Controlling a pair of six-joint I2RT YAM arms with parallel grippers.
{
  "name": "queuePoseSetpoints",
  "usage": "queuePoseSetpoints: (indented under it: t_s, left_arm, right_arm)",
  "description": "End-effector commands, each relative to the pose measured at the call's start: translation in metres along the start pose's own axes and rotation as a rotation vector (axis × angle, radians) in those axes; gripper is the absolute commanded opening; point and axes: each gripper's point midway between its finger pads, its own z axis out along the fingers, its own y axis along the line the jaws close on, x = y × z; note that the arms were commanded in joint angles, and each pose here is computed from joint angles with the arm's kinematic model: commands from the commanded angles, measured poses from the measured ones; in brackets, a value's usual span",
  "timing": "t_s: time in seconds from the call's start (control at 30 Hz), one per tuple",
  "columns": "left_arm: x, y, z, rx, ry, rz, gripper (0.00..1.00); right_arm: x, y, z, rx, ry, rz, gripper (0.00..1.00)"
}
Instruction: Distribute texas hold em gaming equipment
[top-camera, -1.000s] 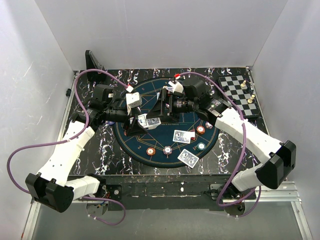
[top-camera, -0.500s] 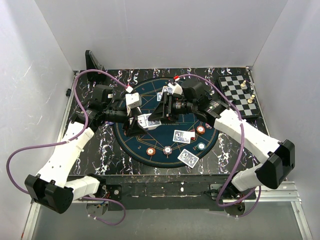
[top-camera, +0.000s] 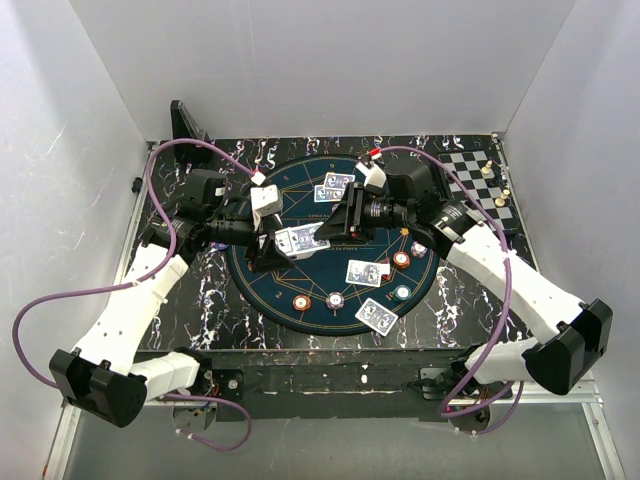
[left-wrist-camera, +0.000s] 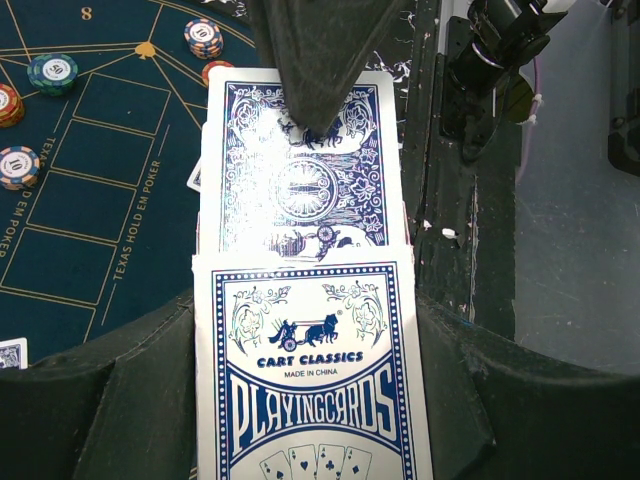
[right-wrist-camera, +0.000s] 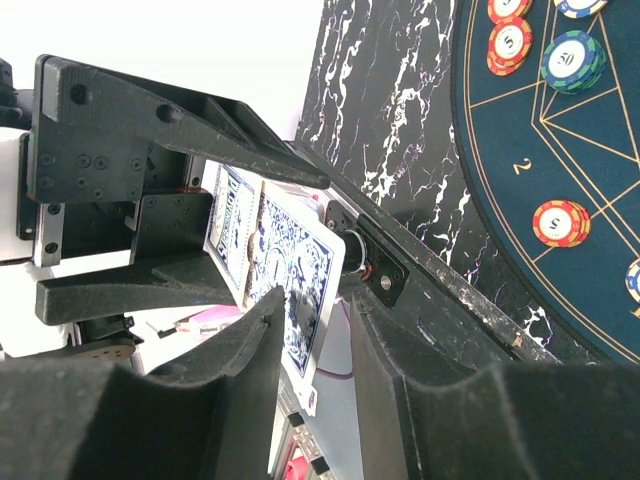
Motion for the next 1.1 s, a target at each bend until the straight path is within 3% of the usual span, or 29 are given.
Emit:
queuePoseSetpoints:
  t_s: [0.0, 0.47, 0.77, 1.07]
  left_arm:
    - [-0.022, -0.007, -0.008, 0.005, -0.057, 0.064, 0.40]
    - [-0.017, -0.003, -0.006, -0.005, -0.044, 0.055, 0.39]
    - [-0.015, -0.003, -0.006, -0.003, -0.042, 0.056, 0.40]
    - [-0.010, -0.004, -0.006, -0.006, -0.033, 0.054, 0.40]
  right_arm:
    - [-0.001, 0.004, -0.015, -0.013, -0.031, -0.022, 0.38]
    - [-0.001, 0.012, -0.027, -0.030, -0.046, -0.030, 0.08]
    - [-0.005, 0.017, -0.040, -0.032, -0.070, -0.041, 0.02]
    - [-0.023, 0.023, -0.068, -0.048, -0.139, -0.048, 0.01]
